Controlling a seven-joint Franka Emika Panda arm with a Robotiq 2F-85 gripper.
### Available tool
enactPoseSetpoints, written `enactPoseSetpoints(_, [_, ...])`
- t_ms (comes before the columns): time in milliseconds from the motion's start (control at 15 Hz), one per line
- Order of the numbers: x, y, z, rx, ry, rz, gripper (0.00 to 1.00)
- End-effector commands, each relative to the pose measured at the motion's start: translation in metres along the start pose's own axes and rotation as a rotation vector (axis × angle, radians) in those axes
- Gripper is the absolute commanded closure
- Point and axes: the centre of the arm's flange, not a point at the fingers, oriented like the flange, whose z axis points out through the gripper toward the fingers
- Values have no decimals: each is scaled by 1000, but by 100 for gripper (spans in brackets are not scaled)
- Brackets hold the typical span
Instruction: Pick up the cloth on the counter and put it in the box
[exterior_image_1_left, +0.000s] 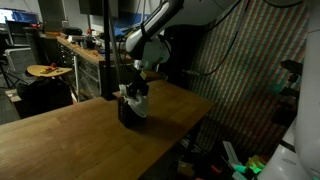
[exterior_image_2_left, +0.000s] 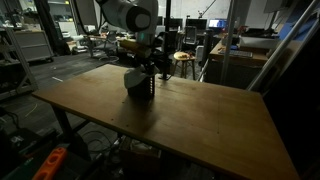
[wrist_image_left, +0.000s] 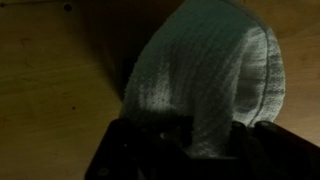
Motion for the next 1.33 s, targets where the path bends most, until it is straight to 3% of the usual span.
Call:
enactPoseSetpoints(0, [1,-27,7,-37,-5,3,98])
enactPoseSetpoints(733, [4,-107,-10,-176,18,-79,98])
enactPoseSetpoints(1267, [4,-99,7,-159,-27,-68,98])
